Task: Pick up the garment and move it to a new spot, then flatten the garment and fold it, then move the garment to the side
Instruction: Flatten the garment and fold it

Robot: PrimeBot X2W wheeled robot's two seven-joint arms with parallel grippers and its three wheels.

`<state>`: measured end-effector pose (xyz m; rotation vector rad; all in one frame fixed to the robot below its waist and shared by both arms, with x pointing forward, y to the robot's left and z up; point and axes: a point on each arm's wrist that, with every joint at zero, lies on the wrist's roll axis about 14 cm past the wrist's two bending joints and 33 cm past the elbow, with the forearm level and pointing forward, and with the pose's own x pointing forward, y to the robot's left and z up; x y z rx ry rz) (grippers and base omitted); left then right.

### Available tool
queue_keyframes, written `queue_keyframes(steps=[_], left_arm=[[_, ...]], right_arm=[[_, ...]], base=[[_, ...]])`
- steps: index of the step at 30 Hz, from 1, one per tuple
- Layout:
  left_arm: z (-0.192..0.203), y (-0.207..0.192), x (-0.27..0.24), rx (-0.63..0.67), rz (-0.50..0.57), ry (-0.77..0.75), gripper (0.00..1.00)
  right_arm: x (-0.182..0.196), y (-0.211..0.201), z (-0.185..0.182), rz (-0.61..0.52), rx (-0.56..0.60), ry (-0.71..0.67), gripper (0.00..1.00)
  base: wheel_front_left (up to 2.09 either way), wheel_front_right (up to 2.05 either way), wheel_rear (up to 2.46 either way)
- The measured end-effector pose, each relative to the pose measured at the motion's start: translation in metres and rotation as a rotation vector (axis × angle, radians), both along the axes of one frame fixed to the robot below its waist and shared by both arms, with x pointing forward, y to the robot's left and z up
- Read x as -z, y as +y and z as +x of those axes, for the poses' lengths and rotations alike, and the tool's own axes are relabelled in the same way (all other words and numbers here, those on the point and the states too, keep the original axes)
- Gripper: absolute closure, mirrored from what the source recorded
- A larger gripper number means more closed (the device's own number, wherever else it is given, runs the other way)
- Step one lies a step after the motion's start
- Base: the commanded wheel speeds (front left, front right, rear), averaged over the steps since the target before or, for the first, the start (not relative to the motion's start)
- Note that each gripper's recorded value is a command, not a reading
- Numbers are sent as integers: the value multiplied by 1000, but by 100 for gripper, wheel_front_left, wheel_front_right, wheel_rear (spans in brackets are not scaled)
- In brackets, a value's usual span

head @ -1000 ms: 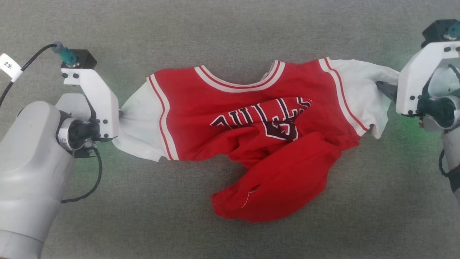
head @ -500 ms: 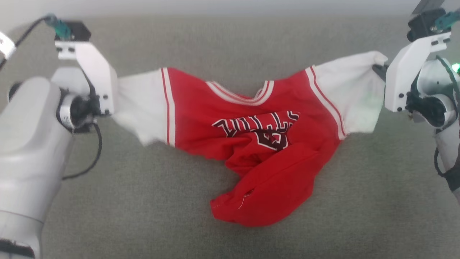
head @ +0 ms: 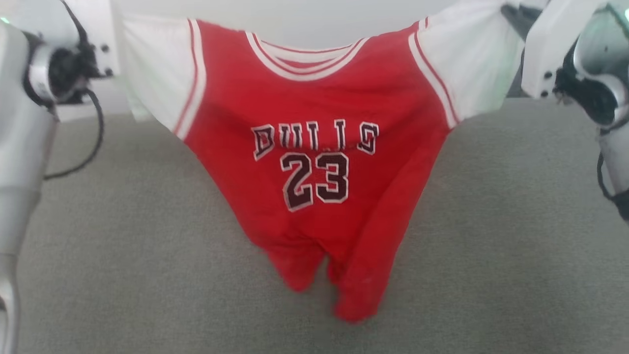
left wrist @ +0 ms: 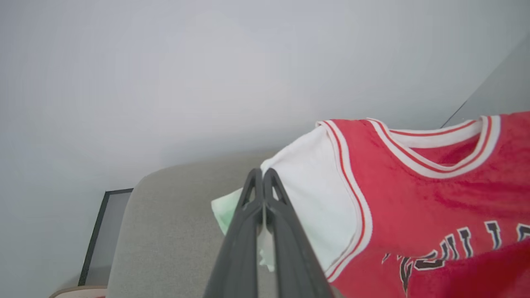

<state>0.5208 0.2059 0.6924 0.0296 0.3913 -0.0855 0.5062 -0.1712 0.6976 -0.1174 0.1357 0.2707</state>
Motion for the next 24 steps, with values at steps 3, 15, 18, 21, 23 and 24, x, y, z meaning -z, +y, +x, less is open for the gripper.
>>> queue_keyframes(steps=[3,15,18,21,23,24], left_arm=[[-1,-4,-29,7,8,-63,100],[53,-24,-67,52,14,-285,100],[77,-28,-80,66,21,-379,100],[102,-37,-93,87,24,-487,100],[117,-40,-101,89,30,-562,100],[124,-42,-105,98,46,-609,100]], right_arm=[[-27,-2,-5,-3,3,-69,100],[-59,-11,49,-3,52,-254,100],[-67,-16,74,-2,76,-335,100],[-73,-22,98,-11,96,-434,100],[-75,-24,112,-29,102,-502,100],[-75,-24,119,-33,104,-530,100]], base=[[0,0,0],[0,0,0],[0,0,0],[0,0,0],[0,0,0],[0,0,0]])
